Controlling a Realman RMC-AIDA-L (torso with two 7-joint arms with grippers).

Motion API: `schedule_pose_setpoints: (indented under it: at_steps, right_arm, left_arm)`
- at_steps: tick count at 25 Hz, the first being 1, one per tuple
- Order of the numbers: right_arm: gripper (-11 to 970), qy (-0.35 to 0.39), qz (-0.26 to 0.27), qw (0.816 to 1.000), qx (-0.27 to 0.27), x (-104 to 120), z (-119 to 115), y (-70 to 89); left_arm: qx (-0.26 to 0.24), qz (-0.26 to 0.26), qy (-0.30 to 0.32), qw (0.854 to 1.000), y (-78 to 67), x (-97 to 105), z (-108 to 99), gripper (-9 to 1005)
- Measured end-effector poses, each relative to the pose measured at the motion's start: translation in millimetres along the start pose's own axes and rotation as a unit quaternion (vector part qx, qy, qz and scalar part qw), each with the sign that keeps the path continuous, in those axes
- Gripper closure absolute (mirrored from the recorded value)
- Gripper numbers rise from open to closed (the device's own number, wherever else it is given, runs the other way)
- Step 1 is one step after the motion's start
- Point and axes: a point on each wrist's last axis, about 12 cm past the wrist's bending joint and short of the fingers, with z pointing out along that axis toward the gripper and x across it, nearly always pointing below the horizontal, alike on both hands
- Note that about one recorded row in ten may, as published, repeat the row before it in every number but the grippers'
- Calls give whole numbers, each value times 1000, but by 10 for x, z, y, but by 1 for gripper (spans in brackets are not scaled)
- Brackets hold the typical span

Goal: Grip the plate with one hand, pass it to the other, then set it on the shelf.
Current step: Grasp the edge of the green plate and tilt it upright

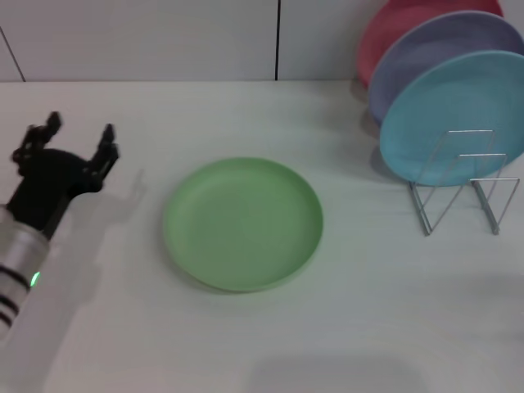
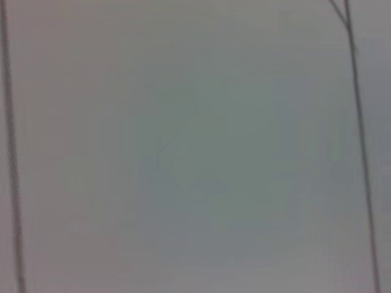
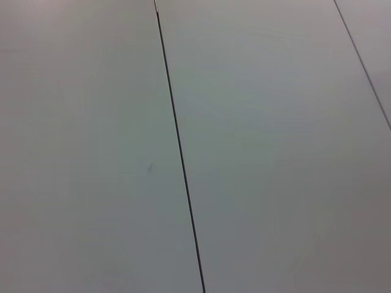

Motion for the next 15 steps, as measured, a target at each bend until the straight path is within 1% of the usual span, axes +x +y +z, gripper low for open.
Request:
schedule_pose_setpoints:
  at_steps: [2, 4, 5, 7, 9, 10, 12, 13, 14, 15]
  right_arm:
    - [154, -1, 1, 1000, -1, 1, 8, 5]
    - [154, -1, 5, 1000, -2, 1, 15, 8]
    - [155, -2, 7, 1000, -2, 0, 17, 5]
    - [155, -3, 7, 1000, -3, -2, 19, 3]
    - [155, -2, 7, 1000, -3, -1, 20, 6]
    - [155, -2, 8, 1000, -3, 0, 23, 8]
    - [155, -3, 8, 1000, -3, 0, 24, 8]
    - [155, -3, 8, 1000, -4, 0, 26, 9]
    - [155, -3, 8, 1000, -4, 0, 30, 11]
    - [155, -4, 9, 1000, -5, 1, 33, 15]
  left_arm:
    - [15, -4, 15, 1000, -28, -96, 119, 238]
    - [31, -5, 45, 998, -45, -225, 250, 238]
    - [41, -4, 70, 997, -61, -348, 333, 238]
    - [51, 5, 98, 994, -81, -478, 394, 237]
    - [55, 11, 143, 988, -121, -718, 479, 237]
    - [55, 12, 156, 986, -132, -773, 494, 237]
    - [56, 15, 206, 977, -183, -915, 530, 236]
    - [60, 18, 237, 970, -221, -951, 530, 236]
    - [63, 20, 250, 966, -239, -982, 536, 236]
    - [69, 19, 277, 958, -270, -1015, 535, 236]
